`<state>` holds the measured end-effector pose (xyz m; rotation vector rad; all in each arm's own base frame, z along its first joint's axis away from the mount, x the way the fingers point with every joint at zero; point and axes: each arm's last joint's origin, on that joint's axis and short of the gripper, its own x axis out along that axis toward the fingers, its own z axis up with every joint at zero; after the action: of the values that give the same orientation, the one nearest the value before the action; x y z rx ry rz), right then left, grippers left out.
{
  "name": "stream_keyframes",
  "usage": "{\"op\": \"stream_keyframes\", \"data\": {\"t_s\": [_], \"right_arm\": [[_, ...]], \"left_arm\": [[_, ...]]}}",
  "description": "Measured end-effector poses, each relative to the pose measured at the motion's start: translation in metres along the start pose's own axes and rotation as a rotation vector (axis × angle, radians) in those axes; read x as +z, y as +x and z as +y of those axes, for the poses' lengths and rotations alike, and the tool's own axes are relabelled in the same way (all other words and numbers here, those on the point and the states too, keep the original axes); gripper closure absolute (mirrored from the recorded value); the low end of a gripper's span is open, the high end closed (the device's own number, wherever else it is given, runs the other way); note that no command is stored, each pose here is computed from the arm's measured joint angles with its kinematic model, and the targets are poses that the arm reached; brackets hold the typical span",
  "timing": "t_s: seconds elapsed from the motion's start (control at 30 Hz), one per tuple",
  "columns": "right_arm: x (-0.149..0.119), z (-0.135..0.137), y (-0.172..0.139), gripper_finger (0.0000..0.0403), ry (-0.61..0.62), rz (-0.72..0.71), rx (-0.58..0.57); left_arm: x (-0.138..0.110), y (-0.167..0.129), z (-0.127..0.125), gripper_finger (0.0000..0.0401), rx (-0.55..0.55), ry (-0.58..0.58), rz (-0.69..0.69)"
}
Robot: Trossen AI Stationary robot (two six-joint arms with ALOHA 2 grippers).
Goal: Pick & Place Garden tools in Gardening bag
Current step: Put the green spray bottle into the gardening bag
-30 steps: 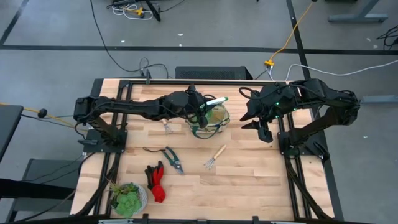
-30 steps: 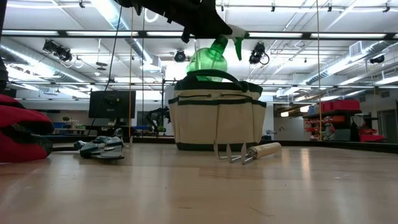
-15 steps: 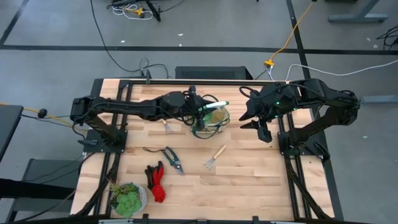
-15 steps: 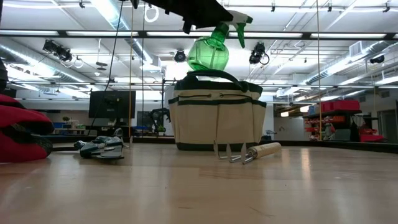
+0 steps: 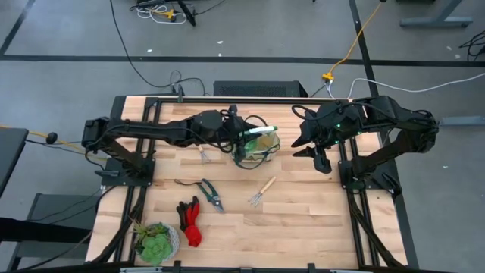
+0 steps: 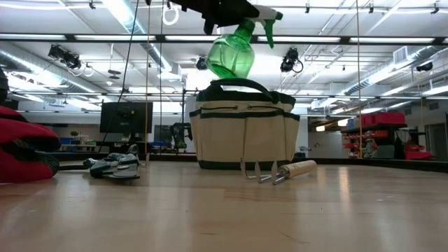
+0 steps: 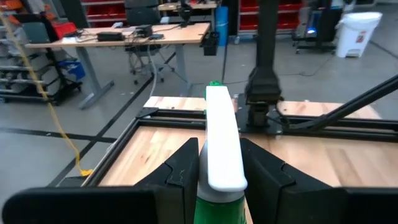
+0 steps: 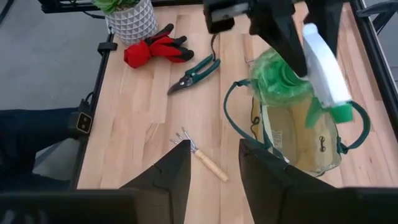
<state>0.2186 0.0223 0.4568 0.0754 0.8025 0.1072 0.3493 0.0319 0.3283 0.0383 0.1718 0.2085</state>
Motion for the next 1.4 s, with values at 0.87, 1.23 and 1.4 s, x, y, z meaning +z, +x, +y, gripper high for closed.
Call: {"op": "stream_keyframes", "data": {"t_s": [0.87,1.23,1.4], "right_arm": [[0.005,0.001,0.0,0.0268,-0.005,-0.056,0.005],[0.006,0.0,0.0,0.0268,-0.007,-0.064,-0.027],[0.006,0.0,0.0,0.0268,-0.007,-0.064,-0.027]], "left_arm": [[-0.047,-0.066,0.006,0.0302,0.01,-0.042,-0.385],[-0.07,-0.036,0.008,0.0301,0.046,-0.012,-0.405],[-0.081,-0.026,0.012,0.0299,0.067,0.004,-0.382]]}}
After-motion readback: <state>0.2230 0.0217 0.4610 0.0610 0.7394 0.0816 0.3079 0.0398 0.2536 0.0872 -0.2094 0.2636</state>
